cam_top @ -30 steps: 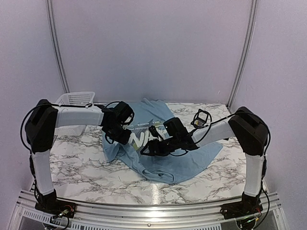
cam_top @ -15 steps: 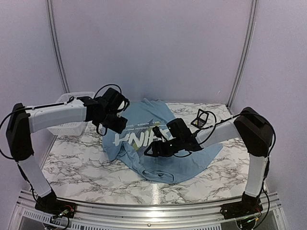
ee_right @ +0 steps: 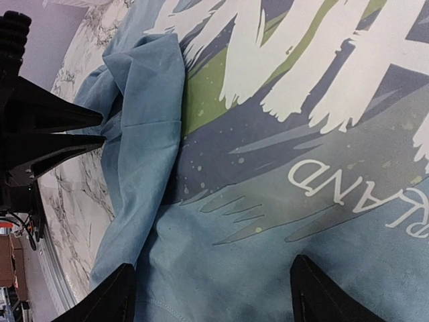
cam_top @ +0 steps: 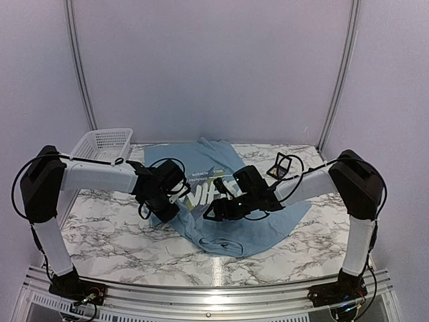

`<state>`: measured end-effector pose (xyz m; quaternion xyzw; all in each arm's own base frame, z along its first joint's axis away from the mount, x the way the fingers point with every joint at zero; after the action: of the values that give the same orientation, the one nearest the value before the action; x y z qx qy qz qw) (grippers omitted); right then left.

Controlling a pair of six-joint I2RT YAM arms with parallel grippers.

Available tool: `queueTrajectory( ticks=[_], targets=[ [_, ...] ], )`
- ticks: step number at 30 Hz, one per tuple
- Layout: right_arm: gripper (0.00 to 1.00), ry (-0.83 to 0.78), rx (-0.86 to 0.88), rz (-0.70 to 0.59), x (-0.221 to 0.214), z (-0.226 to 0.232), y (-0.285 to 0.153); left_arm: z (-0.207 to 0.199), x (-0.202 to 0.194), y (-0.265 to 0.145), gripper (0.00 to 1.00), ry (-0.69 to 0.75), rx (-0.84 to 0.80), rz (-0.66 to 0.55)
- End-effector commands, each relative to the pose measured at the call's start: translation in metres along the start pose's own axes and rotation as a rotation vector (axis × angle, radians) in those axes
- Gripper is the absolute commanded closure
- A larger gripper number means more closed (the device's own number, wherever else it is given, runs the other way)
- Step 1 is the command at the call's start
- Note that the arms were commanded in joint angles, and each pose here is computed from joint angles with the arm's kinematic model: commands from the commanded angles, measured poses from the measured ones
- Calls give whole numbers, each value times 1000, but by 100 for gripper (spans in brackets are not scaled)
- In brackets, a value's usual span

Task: Pin the brooch onto the clothing
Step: Smooth out the flattened clothing at the center of the board.

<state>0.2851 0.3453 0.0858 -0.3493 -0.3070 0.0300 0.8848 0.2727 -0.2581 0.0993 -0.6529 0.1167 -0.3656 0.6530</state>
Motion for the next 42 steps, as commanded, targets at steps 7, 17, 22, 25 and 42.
queueTrajectory(
  ticks=[7,17,22,25,42],
  targets=[
    [25,-20,-14,-25,7,2,-10,2,-2,16,76,11,-12,68],
    [25,-26,-20,-17,4,0,-9,12,-5,20,97,1,51,89],
    [25,-29,-24,-12,4,0,-9,14,-1,-2,100,-18,50,30],
    [25,-31,-28,-4,3,-2,-8,19,-8,-26,100,-41,48,-6],
    [25,-124,-143,92,4,1,-31,-8,-178,-114,100,-548,103,270]
  ],
)
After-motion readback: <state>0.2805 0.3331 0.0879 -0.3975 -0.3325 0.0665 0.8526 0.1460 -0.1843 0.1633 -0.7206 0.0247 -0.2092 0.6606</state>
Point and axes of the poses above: each gripper's point midway between its finger pads, its own y axis out along the fingers, its own z axis along the line the jaws close on, x = y × z, the point moved 6 cm from there along -y, back along the fingers, and after that the axes turned 4 degrees about -y, right-handed, at the moved point
